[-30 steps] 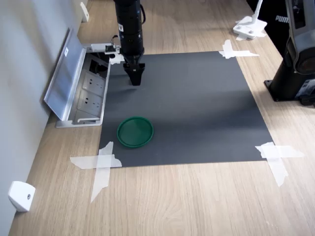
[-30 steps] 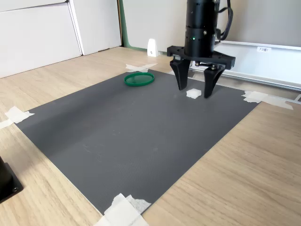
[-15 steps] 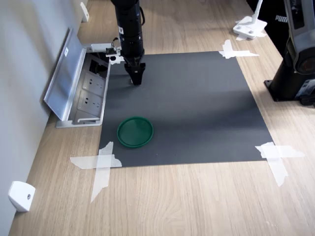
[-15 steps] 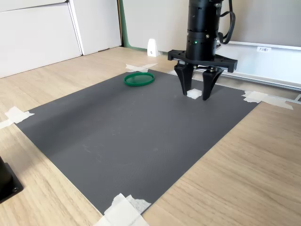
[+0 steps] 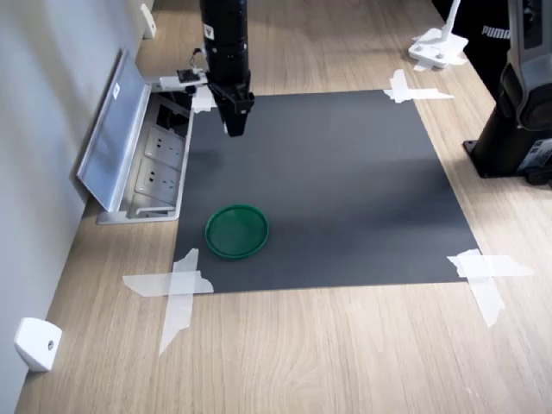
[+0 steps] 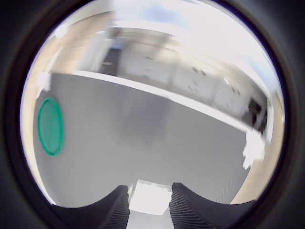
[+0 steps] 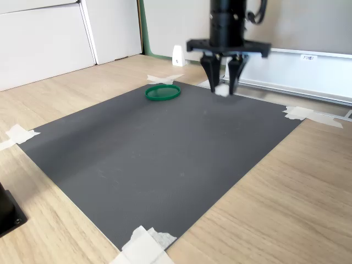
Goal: Grasp a white terminal and put it on the green lid.
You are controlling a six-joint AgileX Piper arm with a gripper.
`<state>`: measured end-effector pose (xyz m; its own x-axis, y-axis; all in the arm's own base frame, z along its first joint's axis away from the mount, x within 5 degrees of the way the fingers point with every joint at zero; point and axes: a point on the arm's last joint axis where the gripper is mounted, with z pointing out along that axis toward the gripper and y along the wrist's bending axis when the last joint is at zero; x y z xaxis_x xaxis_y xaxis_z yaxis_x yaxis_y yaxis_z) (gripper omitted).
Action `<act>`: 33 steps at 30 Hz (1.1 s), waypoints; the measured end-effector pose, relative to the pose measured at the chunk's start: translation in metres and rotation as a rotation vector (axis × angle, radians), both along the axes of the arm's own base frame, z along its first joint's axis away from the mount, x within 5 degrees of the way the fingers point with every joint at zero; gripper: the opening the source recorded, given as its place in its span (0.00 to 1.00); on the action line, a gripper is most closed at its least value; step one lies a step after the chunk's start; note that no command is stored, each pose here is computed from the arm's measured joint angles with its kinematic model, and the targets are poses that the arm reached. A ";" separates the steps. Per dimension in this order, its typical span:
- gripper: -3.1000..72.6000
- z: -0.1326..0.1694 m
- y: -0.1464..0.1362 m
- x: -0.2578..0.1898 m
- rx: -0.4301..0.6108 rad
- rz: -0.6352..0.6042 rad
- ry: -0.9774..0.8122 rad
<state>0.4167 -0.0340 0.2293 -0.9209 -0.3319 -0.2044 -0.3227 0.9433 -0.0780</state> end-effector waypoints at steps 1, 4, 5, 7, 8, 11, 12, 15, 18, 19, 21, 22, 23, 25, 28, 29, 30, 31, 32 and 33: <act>0.47 0.003 0.009 0.001 -0.008 0.032 0.002; 0.47 0.013 0.042 0.003 -0.017 0.123 -0.004; 0.47 0.016 0.053 0.004 -0.018 0.150 -0.012; 0.47 0.021 0.072 0.004 -0.025 0.207 -0.024; 0.47 0.023 0.082 0.004 -0.027 0.234 -0.028; 0.47 0.024 0.107 0.001 -0.028 0.300 -0.034; 0.47 0.024 0.114 -0.001 -0.028 0.316 -0.034; 0.47 0.021 0.138 -0.005 -0.030 0.374 -0.027; 0.47 0.012 0.155 -0.007 -0.045 0.420 -0.007; 0.47 0.008 0.159 -0.007 -0.053 0.430 0.003; 0.47 0.000 0.162 -0.006 -0.062 0.437 0.022; 0.47 -0.004 0.163 -0.005 -0.065 0.436 0.029; 0.47 -0.008 0.162 -0.004 -0.071 0.435 0.039; 0.47 -0.016 0.162 -0.002 -0.084 0.437 0.057; 0.47 -0.026 0.161 0.000 -0.102 0.442 0.077; 0.47 -0.029 0.161 0.001 -0.105 0.443 0.085; 0.47 -0.032 0.161 0.002 -0.106 0.443 0.091; 0.47 -0.035 0.162 0.002 -0.106 0.443 0.098; 0.47 -0.037 0.162 0.002 -0.107 0.443 0.104; 0.47 -0.039 0.162 0.003 -0.108 0.444 0.108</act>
